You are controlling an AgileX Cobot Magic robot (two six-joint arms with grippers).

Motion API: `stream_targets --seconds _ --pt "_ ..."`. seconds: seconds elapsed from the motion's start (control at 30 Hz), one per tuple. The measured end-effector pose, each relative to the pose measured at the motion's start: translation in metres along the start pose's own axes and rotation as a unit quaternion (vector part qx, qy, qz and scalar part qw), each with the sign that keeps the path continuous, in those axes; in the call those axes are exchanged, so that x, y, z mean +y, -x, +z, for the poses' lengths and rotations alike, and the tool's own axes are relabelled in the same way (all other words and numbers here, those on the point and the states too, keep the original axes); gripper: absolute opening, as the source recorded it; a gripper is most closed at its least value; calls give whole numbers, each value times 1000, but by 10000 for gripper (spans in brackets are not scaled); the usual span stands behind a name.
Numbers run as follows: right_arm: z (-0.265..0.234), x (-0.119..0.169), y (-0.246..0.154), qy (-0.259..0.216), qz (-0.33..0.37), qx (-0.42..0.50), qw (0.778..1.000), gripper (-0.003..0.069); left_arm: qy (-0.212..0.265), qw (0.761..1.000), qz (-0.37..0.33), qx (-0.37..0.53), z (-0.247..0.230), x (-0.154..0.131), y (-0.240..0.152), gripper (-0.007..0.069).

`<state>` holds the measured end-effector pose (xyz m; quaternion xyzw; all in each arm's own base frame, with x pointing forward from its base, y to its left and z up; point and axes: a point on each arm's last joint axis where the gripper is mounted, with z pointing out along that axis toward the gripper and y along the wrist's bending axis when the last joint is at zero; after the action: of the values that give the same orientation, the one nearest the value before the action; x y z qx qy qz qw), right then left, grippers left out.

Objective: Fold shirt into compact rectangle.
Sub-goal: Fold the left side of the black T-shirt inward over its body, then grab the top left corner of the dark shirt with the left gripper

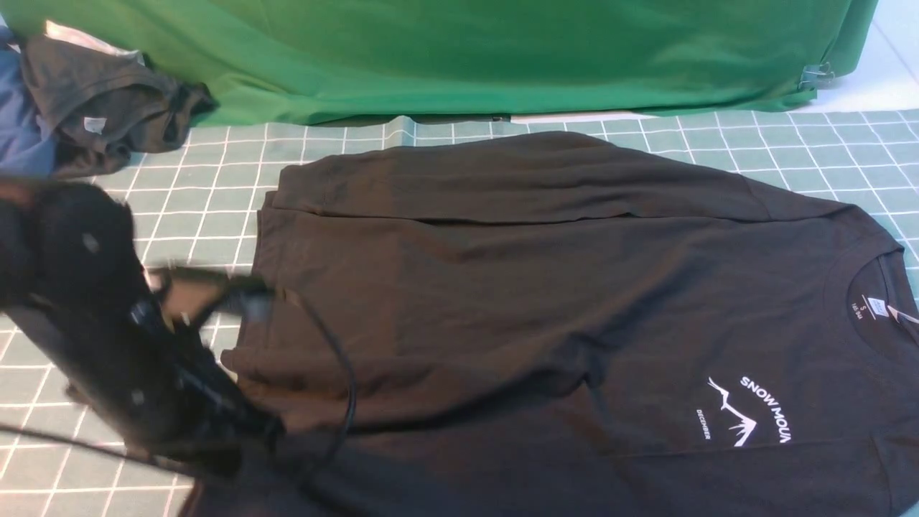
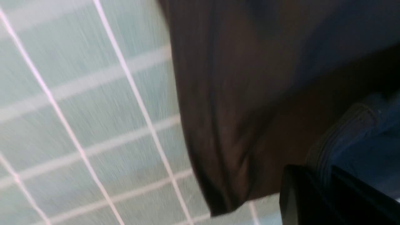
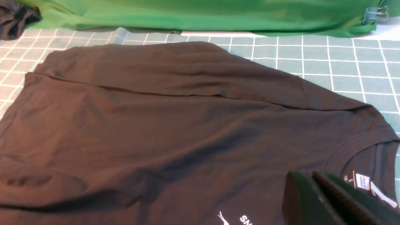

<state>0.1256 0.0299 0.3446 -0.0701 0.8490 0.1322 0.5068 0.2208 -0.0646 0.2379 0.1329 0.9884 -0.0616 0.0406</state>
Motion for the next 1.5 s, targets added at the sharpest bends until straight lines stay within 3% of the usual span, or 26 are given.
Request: stream_targets --seconds 0.17,0.37,0.6,1.03,1.13,1.37,1.4,1.43,1.5 --pt "0 0 0 0 -3 0 1000 40 43 995 -6 -86 -46 3 19 16" --pt "0 0 0 0 -4 0 1000 40 66 991 -1 -118 -61 6 43 16" --pt "0 0 0 0 -4 0 1000 55 135 985 -1 -104 -38 22 78 16" --pt "0 0 -1 1 -4 4 1000 72 146 985 -7 -92 6 30 103 39" --pt "0 0 -1 2 -4 5 1000 76 146 985 -6 -97 7 30 105 89" --pt "0 0 -1 2 -4 8 1000 83 181 977 -16 -110 4 36 107 415" --pt "0 0 -1 2 -4 8 1000 84 181 977 -19 -111 4 36 107 415" --pt "0 0 -1 2 -4 8 1000 86 190 974 -35 -122 3 38 109 481" --pt "0 1 -2 3 -4 10 1000 88 187 968 -79 -147 -1 40 114 511"
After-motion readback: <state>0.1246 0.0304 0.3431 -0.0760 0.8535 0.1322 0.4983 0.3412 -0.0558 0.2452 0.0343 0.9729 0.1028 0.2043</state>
